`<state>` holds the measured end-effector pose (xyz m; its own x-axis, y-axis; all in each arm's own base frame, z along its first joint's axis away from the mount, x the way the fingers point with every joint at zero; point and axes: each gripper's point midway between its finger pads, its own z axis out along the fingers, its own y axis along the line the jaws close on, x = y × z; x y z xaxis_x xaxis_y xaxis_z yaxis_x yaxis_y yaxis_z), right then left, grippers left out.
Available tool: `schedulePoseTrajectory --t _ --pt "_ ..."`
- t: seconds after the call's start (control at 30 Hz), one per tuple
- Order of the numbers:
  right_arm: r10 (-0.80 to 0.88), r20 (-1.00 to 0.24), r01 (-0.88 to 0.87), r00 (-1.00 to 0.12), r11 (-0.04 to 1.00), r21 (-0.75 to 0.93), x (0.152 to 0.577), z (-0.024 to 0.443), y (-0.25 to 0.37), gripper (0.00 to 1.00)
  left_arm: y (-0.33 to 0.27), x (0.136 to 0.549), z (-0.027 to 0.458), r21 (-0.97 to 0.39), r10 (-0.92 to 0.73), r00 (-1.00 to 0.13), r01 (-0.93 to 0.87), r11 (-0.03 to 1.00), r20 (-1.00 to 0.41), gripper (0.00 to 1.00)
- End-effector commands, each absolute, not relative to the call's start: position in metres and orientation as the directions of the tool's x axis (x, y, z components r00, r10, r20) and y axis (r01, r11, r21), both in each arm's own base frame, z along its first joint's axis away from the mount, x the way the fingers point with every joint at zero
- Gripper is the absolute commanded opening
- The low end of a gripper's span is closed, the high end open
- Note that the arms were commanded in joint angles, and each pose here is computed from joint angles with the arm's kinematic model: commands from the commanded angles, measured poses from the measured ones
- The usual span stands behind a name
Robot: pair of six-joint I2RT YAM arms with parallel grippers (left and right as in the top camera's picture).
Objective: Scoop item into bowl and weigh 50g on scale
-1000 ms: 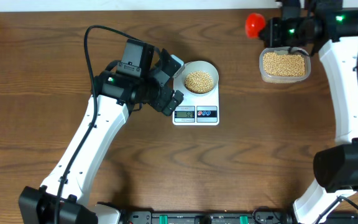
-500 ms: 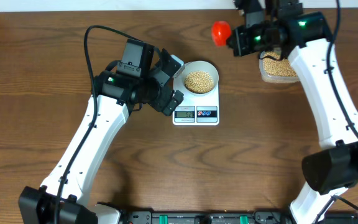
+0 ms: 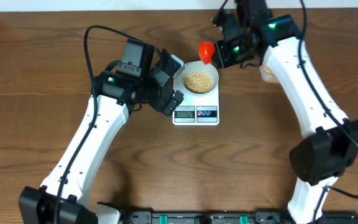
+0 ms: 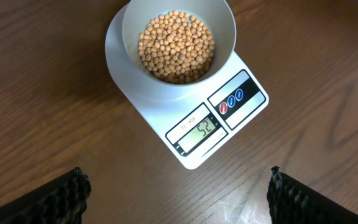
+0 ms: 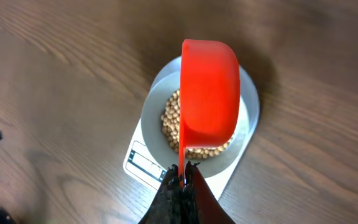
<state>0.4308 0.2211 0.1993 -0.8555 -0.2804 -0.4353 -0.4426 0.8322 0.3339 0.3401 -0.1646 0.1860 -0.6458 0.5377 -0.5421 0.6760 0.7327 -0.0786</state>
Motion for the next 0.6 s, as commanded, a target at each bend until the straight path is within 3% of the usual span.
schedulePoseTrajectory --t 0.0,0.27,0.57 --pt "-0.319 -0.433 -0.475 -0.843 0.820 0.319 0.427 0.196 0.229 0.01 -0.166 0.339 0.180 -0.101 0.534 -0.658 0.675 0.731 -0.532 0.93" --pt "-0.352 -0.400 -0.460 -0.846 0.861 0.216 0.424 0.180 0.223 0.01 -0.166 0.339 0.180 -0.101 0.534 -0.658 0.675 0.731 -0.531 0.93" --pt "-0.368 -0.370 -0.465 -0.853 0.858 0.220 0.417 0.158 0.229 0.01 -0.166 0.339 0.180 -0.101 0.534 -0.658 0.675 0.731 -0.531 0.93"
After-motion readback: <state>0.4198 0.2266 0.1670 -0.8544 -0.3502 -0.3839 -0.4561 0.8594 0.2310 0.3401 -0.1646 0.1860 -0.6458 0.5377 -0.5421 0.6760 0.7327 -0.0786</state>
